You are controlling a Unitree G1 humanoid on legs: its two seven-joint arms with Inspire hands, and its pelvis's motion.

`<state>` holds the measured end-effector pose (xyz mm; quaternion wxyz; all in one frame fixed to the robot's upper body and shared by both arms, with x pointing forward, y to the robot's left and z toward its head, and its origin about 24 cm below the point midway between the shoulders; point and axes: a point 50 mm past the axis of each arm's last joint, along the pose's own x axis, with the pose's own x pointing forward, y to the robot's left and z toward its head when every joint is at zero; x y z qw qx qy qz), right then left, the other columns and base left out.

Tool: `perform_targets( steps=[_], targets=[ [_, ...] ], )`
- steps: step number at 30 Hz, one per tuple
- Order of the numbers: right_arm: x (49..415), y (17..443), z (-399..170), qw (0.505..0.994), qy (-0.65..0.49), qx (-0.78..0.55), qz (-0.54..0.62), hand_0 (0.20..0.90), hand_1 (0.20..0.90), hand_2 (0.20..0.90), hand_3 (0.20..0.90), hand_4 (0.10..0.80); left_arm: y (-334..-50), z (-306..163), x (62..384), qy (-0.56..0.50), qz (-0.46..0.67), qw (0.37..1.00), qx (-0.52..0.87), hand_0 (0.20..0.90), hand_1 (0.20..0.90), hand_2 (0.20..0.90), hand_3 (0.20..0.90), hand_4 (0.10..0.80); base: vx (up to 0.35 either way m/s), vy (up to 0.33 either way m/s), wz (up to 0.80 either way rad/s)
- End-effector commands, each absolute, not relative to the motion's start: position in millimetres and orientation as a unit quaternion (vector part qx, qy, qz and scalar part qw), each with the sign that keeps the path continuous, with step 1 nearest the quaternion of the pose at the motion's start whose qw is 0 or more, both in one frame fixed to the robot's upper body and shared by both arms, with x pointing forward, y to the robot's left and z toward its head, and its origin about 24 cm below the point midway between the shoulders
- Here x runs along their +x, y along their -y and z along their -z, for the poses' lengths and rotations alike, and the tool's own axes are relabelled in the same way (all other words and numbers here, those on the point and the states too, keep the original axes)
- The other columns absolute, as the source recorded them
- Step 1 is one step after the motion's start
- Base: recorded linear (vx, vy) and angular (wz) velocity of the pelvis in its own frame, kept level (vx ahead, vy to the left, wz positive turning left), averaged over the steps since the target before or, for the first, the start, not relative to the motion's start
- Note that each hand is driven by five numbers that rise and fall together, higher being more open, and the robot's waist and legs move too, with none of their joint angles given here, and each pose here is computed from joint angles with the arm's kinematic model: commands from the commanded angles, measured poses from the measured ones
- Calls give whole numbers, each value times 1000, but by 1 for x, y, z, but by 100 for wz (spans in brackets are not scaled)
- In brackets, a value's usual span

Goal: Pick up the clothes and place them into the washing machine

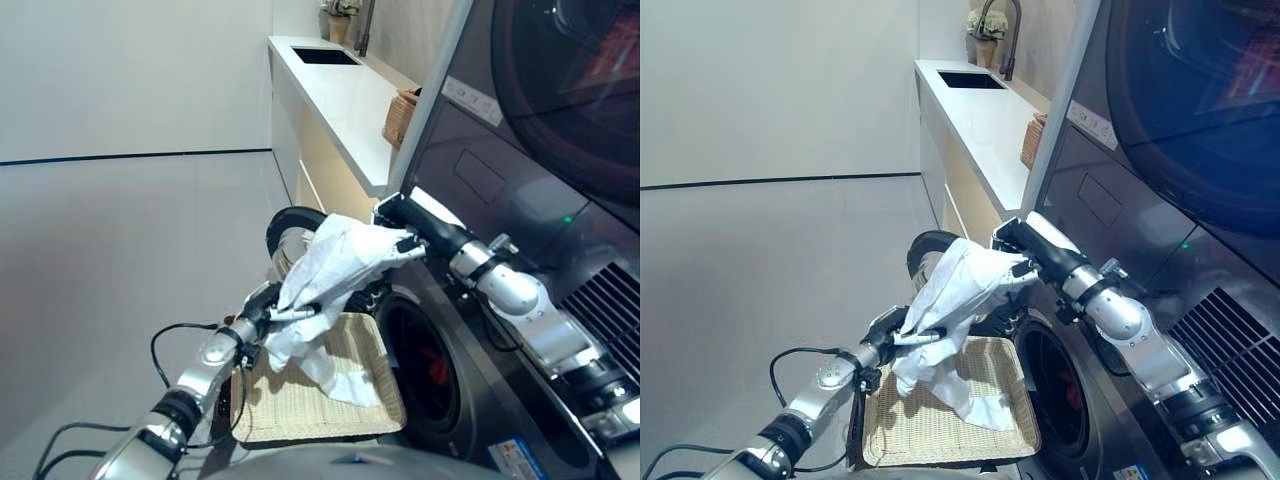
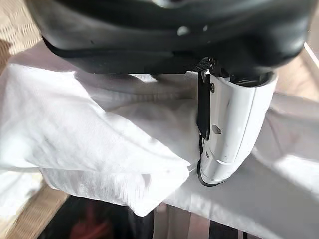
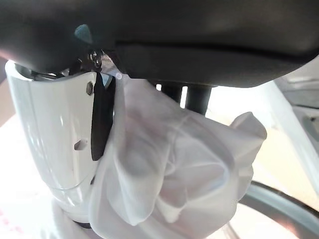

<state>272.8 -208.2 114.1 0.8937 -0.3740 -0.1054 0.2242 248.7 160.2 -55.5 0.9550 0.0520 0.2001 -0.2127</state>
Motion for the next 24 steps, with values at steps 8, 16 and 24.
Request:
perform_targets(
  steps=[8, 16, 24],
  targets=[
    [277, 248, -159, 913, 205, -348, -59, 200, 200, 200, 200, 300, -245, -11, 271, -68, 95, 986, 119, 200, 200, 200, 200, 300, 0, 0, 0],
    [274, 257, -132, 934, 159, -320, -33, 200, 200, 200, 200, 300, -277, -64, 282, 9, 53, 982, 183, 200, 200, 200, 200, 300, 1, -1, 1],
    [267, 251, -96, 949, 103, -297, -30, 200, 200, 200, 200, 300, -289, -115, 287, 108, -11, 955, 275, 200, 200, 200, 200, 300, 3, -2, 1]
  ],
)
